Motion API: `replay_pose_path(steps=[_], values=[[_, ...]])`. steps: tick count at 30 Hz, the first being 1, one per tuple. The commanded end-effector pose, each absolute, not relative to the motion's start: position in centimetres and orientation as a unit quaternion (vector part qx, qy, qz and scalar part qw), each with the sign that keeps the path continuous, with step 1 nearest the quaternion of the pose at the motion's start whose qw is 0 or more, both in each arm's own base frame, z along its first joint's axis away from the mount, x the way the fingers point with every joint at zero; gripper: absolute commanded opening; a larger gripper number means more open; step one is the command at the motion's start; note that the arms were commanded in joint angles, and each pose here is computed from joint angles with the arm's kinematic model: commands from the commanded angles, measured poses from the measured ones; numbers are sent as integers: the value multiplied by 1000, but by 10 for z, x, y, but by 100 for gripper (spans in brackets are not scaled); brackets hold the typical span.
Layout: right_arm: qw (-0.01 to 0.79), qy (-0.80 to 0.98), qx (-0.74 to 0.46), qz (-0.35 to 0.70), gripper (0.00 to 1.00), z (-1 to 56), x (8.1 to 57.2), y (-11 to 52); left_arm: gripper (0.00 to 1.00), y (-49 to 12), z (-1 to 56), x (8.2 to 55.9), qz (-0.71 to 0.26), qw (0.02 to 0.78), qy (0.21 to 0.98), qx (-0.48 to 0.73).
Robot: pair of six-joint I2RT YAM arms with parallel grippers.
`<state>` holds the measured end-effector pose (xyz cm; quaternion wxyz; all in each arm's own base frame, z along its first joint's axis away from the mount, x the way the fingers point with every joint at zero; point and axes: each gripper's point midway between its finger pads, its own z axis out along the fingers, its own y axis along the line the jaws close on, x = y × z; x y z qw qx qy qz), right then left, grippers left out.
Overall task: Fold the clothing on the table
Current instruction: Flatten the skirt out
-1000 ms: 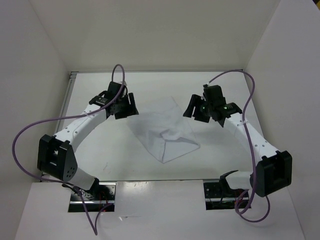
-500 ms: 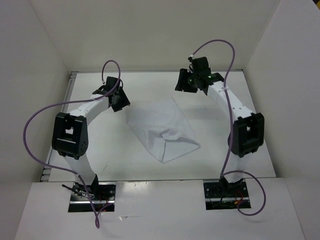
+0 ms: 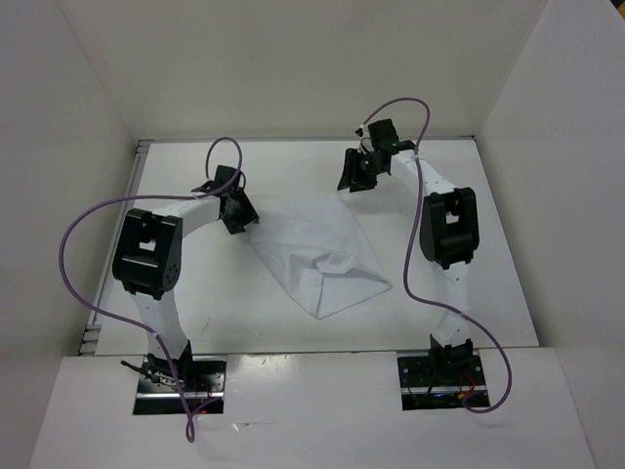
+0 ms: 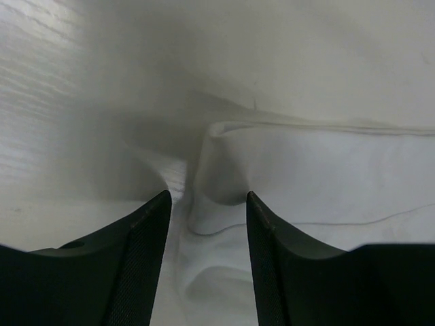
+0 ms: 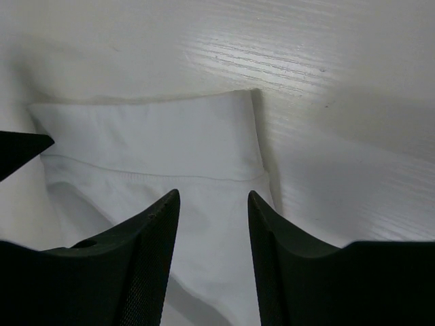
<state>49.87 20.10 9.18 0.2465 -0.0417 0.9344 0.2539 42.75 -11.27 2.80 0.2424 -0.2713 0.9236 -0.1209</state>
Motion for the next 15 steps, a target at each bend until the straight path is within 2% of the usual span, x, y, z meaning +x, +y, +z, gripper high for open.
replay_pose_path(steps=[1, 6, 9, 10, 11, 15], values=[[252, 916, -72, 302, 50, 107, 506, 213, 56, -107, 18, 431, -113, 241, 921, -285], [228, 919, -72, 313, 50, 86, 507, 218, 56, -109, 2, 428, -107, 214, 926, -291], [216, 922, -70, 315, 50, 74, 505, 219, 30, -115, -3, 427, -120, 209, 929, -283], [215, 922, -70, 315, 50, 74, 505, 219, 19, -115, -3, 427, -120, 209, 928, -283], [210, 923, -68, 314, 50, 68, 505, 218, 1, -115, -6, 426, -118, 205, 930, -283], [200, 926, -65, 313, 50, 56, 504, 218, 0, -117, -5, 428, -121, 199, 929, -287]])
